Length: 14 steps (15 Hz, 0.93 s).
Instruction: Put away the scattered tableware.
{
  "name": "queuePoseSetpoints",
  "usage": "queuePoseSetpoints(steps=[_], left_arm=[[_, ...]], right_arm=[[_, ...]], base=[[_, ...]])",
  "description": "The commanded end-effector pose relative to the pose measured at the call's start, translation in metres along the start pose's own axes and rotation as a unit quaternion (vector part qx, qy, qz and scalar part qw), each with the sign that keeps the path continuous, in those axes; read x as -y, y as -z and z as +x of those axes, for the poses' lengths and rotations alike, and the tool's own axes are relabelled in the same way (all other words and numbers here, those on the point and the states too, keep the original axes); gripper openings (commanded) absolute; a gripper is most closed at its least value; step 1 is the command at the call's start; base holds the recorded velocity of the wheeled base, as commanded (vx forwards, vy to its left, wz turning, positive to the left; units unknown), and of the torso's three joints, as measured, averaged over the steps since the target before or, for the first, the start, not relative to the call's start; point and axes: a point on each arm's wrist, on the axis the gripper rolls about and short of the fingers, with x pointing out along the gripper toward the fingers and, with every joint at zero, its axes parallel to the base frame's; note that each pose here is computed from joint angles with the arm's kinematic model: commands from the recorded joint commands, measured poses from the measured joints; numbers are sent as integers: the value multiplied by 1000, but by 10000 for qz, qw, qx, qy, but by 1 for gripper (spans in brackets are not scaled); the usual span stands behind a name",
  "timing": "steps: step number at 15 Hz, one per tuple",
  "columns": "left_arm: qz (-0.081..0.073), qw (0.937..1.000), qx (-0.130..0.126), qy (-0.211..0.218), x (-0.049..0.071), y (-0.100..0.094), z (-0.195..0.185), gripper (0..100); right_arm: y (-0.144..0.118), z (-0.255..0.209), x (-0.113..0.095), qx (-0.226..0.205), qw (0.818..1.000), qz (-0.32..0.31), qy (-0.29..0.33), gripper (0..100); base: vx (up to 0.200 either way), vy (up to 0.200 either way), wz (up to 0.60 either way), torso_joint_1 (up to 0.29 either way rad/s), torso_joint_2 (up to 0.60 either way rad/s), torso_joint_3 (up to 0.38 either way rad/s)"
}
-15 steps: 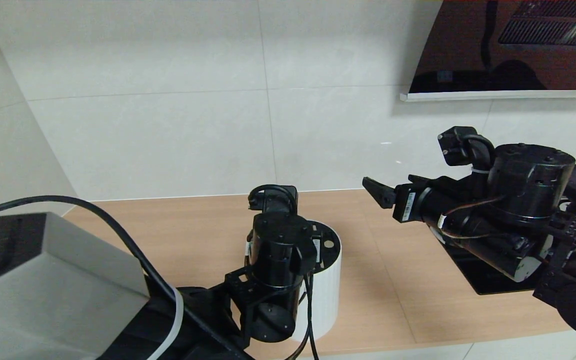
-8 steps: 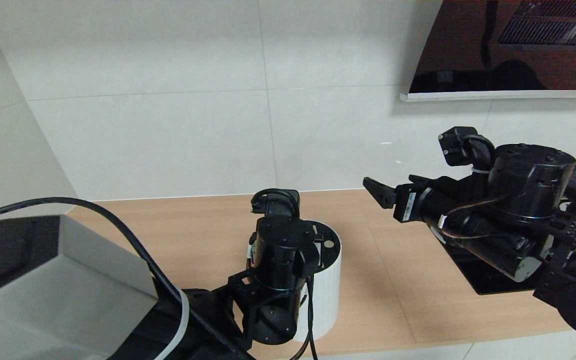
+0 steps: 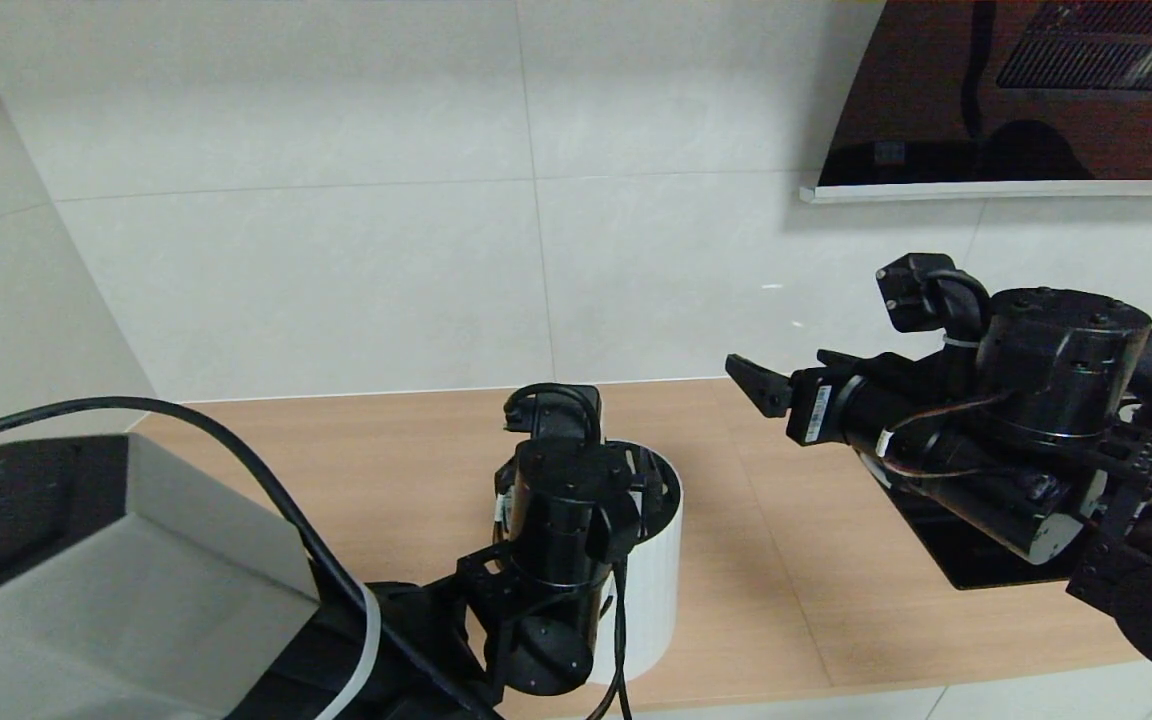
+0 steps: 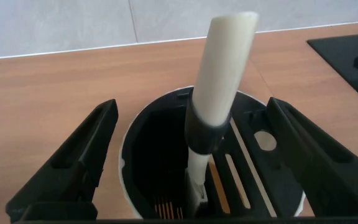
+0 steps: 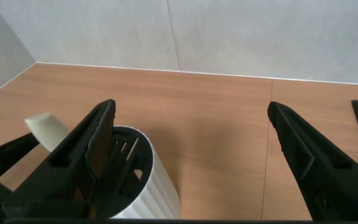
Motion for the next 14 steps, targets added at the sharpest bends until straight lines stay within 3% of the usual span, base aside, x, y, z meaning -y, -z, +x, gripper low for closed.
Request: queuePoseSetpoints(steps=[1,3,5,7,8,9,11,12,13,14], left_arm=[[-76,9999,70,31,-4,-8,-6,100],[-259,9990,219,281,-15,-29,-22,100],[-588,9922,625,899,-44,-71,-61,100],[-920,9785,1082,1496,-73,-105,-99,100],[-944,9749,1172,1643,-80,-110,-107,100],[-1035,9673,1417,1829,-103,-122,-125,100],[-1079,9688,1577,1577,-135,-127,-140,100],[-1083,9693,1609,1511,-141,-128,-144,100],[-1133,9712,1748,1160,-168,-129,-160,100],[-1122,9728,1766,999,-183,-125,-174,100]], right_arm=[[0,0,0,0,10000,-5,-2,100],[0,0,0,22,10000,8,-6,100],[-11,-6,0,186,9998,37,-25,100],[-33,-24,0,549,9984,95,-77,100],[-40,-31,0,681,9975,125,-99,100],[-55,-52,4,947,9954,145,-93,100],[-64,-89,27,1232,9921,8,220,100],[-66,-98,30,1314,9910,6,255,100],[-71,-132,40,1583,9869,10,299,100],[-70,-154,45,1725,9845,-11,328,100]], base=[[0,0,0,0,0,0],[0,0,0,0,0,0],[0,0,0,0,0,0],[0,0,0,0,0,0],[0,0,0,0,0,0],[0,0,0,0,0,0],[0,0,0,0,0,0],[0,0,0,0,0,0],[0,0,0,0,0,0],[0,0,0,0,0,0]])
